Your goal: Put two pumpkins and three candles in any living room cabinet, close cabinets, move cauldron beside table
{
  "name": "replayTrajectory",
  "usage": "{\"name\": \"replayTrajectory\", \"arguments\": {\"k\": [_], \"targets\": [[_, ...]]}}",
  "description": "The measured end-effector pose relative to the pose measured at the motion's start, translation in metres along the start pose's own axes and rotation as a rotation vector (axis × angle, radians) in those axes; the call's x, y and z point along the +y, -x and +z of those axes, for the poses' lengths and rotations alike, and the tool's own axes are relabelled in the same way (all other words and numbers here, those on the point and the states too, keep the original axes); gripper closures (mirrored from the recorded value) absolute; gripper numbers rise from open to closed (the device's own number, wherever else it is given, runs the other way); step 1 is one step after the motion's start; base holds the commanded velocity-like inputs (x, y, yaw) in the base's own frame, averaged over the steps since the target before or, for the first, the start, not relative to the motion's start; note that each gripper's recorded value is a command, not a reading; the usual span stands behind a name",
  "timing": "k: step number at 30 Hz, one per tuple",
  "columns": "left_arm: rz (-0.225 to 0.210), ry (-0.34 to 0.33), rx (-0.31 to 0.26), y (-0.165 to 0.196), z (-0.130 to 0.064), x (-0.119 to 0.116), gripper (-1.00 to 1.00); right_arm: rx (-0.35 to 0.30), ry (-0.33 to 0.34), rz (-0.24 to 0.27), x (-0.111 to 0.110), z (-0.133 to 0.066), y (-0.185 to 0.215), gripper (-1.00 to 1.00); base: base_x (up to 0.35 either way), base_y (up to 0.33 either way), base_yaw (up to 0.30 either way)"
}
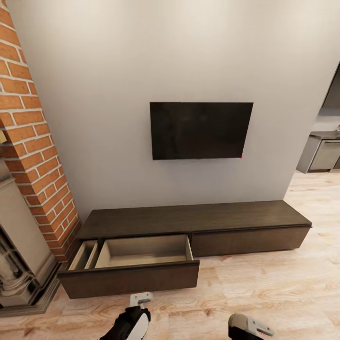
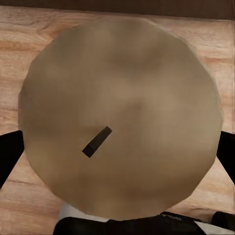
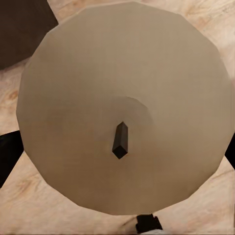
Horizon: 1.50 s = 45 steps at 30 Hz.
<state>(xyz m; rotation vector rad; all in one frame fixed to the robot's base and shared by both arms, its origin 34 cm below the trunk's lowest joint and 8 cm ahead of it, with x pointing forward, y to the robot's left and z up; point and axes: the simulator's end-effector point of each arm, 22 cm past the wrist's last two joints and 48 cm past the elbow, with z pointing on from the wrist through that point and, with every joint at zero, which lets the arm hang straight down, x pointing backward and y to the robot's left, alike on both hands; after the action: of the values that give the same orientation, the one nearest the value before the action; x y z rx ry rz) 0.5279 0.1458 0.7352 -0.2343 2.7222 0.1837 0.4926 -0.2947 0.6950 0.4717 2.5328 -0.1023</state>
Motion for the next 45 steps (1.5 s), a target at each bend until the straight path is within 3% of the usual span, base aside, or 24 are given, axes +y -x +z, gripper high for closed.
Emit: {"name": "replayTrajectory", "arguments": {"k": [2,5,8,10,13,17,21,24,27,31,36,45], "targets": [[0.010,-0.013,0.022,0.006,-0.006,0.001,1.00,0.028,0.028,-0.001,0.015,-0.007,0.007,1.00,0.000,0.000,0.000],[0.003,-0.003,0.093,0.010,-0.010,0.027,1.00,0.085,0.108,-0.003,0.061,-0.032,0.027,1.00,0.000,0.000,0.000],[0.015,-0.034,0.103,0.049,-0.035,0.041,1.00,0.146,0.106,-0.041,0.073,-0.056,0.052,1.00,0.000,0.000,0.000],[0.026,-0.031,0.093,0.075,-0.051,0.060,1.00,0.147,0.092,-0.057,0.078,-0.068,0.078,1.00,0.000,0.000,0.000],[0.006,-0.030,0.029,0.132,-0.075,0.082,1.00,0.152,0.132,-0.070,0.114,-0.088,0.115,1.00,0.000,0.000,0.000],[-0.008,0.014,0.039,0.154,-0.073,0.113,1.00,0.174,0.180,-0.096,0.145,-0.108,0.142,1.00,0.000,0.000,0.000],[-0.017,0.012,0.075,0.165,-0.070,0.115,1.00,0.119,0.173,-0.124,0.156,-0.121,0.186,1.00,0.000,0.000,0.000],[-0.034,-0.030,0.068,0.186,-0.075,0.111,1.00,0.093,0.169,-0.186,0.172,-0.130,0.195,1.00,0.000,0.000,0.000],[-0.053,-0.058,0.097,0.200,-0.072,0.121,1.00,0.057,0.164,-0.230,0.184,-0.140,0.213,1.00,0.000,0.000,0.000],[-0.072,-0.073,0.104,0.212,-0.074,0.137,1.00,0.099,0.153,-0.246,0.184,-0.133,0.199,1.00,0.000,0.000,0.000],[-0.087,-0.103,0.104,0.226,-0.080,0.137,1.00,0.094,0.152,-0.236,0.184,-0.131,0.197,1.00,0.000,0.000,0.000],[-0.087,-0.109,0.104,0.228,-0.081,0.136,1.00,0.124,0.215,-0.201,0.199,-0.135,0.189,1.00,0.000,0.061,0.000]]}}
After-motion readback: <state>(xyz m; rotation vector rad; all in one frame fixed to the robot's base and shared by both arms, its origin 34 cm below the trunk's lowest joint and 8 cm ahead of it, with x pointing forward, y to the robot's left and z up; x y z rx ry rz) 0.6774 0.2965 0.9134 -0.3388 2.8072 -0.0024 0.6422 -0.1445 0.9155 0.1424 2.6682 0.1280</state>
